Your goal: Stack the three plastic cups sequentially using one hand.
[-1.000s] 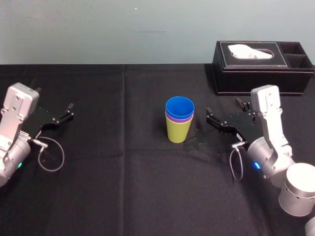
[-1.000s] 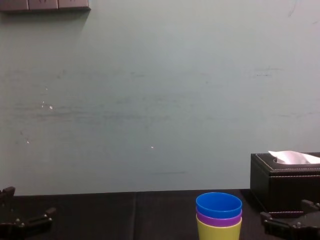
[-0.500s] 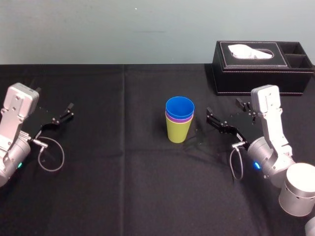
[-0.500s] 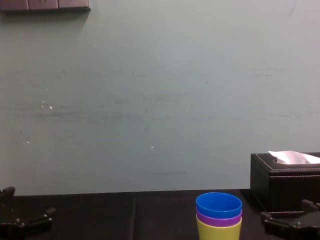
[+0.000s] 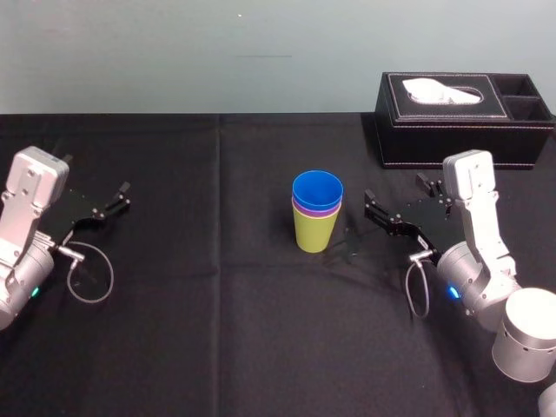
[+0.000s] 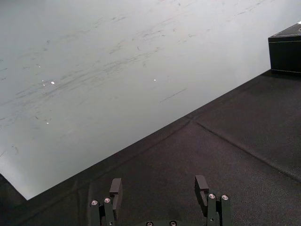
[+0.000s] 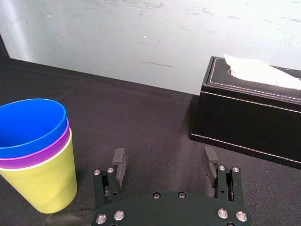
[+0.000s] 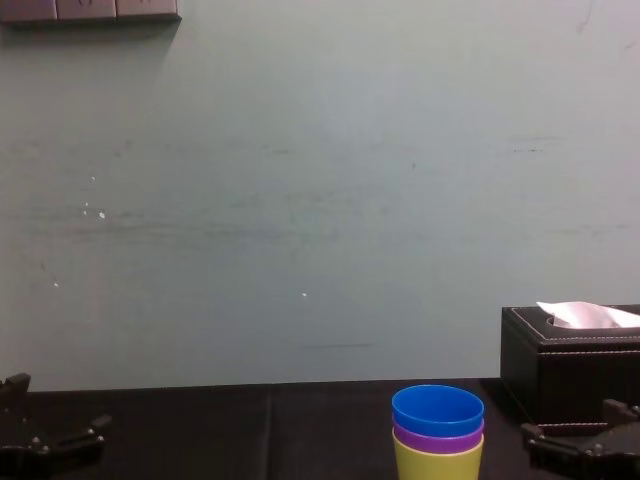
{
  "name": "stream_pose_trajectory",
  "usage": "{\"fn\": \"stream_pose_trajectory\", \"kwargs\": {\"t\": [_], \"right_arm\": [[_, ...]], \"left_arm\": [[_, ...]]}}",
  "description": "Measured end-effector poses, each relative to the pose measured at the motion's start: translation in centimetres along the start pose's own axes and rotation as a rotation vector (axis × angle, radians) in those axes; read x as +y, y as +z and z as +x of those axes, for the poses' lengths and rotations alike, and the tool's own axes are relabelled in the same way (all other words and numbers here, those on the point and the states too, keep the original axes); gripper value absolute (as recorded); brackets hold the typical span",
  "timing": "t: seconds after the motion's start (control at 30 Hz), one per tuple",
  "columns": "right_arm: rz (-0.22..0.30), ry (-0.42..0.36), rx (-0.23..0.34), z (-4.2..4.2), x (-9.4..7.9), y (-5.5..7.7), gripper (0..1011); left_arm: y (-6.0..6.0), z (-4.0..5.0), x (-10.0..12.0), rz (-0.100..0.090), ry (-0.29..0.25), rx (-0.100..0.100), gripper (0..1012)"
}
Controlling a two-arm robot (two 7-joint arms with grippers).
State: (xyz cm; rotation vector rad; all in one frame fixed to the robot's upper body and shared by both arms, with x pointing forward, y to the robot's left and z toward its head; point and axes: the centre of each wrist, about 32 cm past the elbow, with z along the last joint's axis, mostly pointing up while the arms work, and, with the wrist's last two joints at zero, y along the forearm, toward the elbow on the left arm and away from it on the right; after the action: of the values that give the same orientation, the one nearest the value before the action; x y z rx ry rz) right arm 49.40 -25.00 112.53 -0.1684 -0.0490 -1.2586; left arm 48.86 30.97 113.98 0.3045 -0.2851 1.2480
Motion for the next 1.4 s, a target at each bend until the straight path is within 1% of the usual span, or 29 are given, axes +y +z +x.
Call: {"fn": "stream_pose_trajectory", "kwargs": {"t": [1.4], "right_arm": [[0.000, 0.000, 0.000, 0.00, 0.00, 0.00, 1004]], "left_arm": [[0.00, 0.00, 0.00, 0.000, 0.000, 0.000, 1011]]}}
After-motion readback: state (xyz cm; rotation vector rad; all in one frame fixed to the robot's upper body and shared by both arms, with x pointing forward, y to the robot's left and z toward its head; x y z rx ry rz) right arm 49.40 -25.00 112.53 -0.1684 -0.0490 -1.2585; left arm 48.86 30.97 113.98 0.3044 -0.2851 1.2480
